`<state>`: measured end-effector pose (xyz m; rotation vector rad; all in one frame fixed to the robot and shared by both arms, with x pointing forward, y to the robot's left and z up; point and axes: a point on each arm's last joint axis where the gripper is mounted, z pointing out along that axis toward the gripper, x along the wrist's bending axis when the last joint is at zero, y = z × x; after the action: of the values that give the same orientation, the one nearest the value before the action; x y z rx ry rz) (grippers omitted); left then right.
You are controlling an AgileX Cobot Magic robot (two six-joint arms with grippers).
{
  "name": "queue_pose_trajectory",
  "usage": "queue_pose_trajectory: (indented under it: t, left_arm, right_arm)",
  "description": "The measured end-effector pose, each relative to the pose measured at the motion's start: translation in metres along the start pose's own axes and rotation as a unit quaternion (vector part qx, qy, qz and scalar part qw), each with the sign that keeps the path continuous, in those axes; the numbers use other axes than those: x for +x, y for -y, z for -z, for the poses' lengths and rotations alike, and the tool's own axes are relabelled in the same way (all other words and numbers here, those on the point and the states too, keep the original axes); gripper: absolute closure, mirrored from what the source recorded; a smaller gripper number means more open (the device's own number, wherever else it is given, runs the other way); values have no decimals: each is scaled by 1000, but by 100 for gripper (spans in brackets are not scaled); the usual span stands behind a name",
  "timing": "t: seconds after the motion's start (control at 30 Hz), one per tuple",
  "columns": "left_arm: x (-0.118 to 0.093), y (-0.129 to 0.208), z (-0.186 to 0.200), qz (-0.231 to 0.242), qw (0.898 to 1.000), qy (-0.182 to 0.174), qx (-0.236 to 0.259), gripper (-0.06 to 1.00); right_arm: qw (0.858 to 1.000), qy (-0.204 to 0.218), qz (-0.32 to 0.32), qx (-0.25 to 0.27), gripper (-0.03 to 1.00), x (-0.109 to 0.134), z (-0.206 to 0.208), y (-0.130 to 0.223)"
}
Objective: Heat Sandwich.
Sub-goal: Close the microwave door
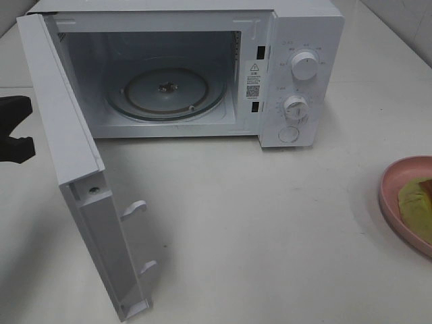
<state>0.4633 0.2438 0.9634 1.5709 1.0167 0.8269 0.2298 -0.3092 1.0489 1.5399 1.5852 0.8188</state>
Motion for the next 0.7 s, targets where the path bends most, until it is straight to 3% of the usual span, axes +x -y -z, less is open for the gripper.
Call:
queue_pose_trajectory:
  t: [0.33, 0.43, 0.7]
  left_arm:
    - [-14, 9, -22, 17, 999, 24, 19, 94]
    - [-27, 10, -31, 3, 999, 48, 14, 94]
    - [-46, 10, -48, 6, 999, 44, 14, 94]
  right_arm:
    - [1000, 0, 0, 0, 21, 0, 0, 0]
    - [1000, 0, 0, 0, 21, 0, 0, 0]
    - [1000, 0, 0, 0, 21, 0, 0, 0]
